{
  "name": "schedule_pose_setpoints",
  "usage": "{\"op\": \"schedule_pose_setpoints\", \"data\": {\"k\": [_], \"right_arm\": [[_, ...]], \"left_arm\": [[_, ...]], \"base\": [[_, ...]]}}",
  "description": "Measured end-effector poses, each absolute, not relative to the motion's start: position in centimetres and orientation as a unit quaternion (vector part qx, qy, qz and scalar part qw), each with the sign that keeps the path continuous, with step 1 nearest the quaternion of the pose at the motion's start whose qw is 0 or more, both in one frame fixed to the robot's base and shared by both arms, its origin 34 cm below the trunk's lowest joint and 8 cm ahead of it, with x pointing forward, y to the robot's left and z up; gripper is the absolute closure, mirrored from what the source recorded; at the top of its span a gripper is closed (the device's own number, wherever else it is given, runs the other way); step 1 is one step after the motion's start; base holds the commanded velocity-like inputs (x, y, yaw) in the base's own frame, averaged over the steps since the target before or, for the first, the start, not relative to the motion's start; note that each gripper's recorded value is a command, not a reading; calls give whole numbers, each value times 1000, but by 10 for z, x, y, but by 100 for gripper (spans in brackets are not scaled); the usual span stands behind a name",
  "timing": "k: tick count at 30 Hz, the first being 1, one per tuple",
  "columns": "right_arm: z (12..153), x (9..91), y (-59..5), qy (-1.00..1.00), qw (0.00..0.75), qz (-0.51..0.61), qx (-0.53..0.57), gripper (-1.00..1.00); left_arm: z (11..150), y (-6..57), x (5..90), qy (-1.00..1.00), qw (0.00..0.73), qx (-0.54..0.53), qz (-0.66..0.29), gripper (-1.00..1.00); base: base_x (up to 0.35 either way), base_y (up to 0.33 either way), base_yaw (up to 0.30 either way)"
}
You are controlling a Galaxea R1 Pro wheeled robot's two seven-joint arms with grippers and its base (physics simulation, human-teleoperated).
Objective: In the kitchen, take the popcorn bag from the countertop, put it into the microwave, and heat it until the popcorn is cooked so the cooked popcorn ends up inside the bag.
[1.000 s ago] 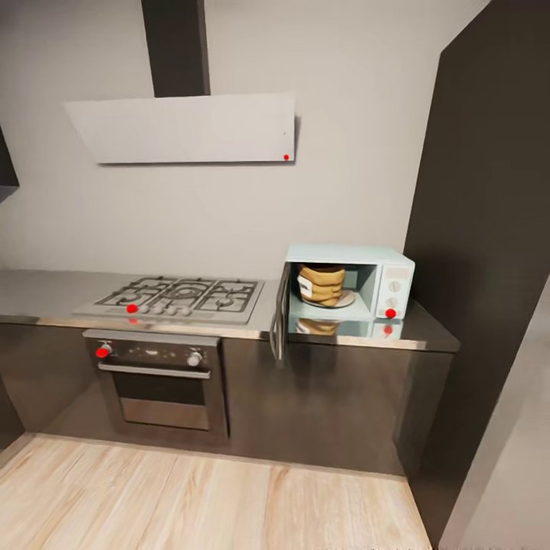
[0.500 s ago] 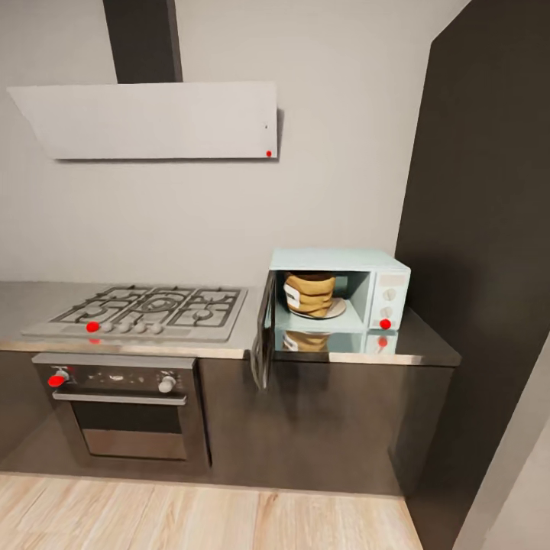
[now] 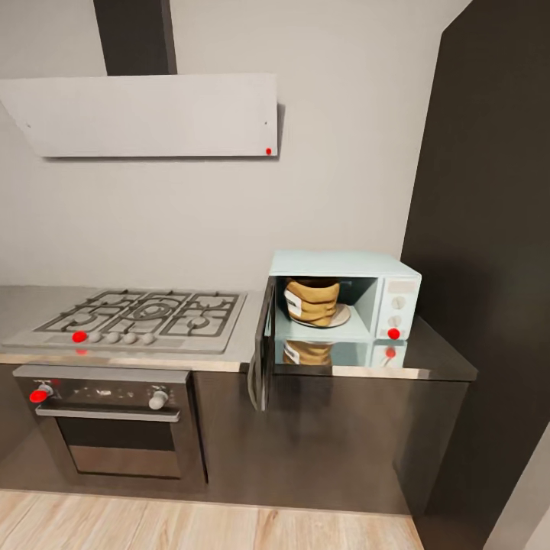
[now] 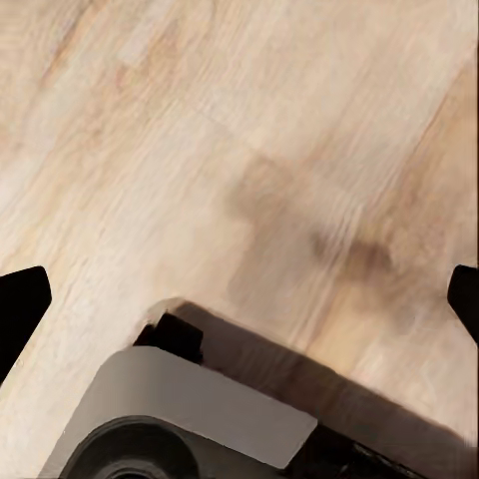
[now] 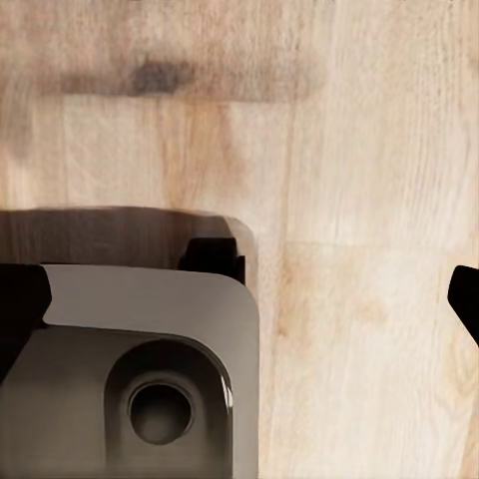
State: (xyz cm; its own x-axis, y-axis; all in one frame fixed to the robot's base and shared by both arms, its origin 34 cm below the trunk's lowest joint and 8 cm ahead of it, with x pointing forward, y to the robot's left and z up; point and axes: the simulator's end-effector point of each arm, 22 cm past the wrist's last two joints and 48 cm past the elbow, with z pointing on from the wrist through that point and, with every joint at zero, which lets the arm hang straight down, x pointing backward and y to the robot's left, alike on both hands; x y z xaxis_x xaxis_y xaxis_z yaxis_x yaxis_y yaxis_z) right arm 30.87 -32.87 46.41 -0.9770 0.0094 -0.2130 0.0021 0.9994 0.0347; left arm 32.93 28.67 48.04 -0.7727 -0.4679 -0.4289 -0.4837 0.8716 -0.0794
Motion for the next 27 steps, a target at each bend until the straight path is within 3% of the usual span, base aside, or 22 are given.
{"op": "schedule_pose_setpoints", "data": {"k": [6, 10, 13, 19, 27], "right_arm": [[464, 308, -330, 994, 106, 16, 2, -100], [464, 309, -330, 994, 107, 16, 2, -100], [464, 308, -332, 994, 107, 15, 2, -100], [464, 309, -332, 994, 109, 15, 3, -100], [465, 312, -329, 993, 114, 16, 2, -100]], "left_arm": [[609, 261, 530, 942, 270, -185, -78, -100], [803, 231, 730, 901, 384, -145, -141, -100], [891, 201, 787, 883, 418, -125, -172, -100], [987, 149, 823, 854, 466, -97, -210, -100], [989, 118, 820, 852, 460, -88, -232, -100]], "base": [[0, 0, 0], [0, 0, 0], [0, 0, 0], [0, 0, -1], [0, 0, -215]]}}
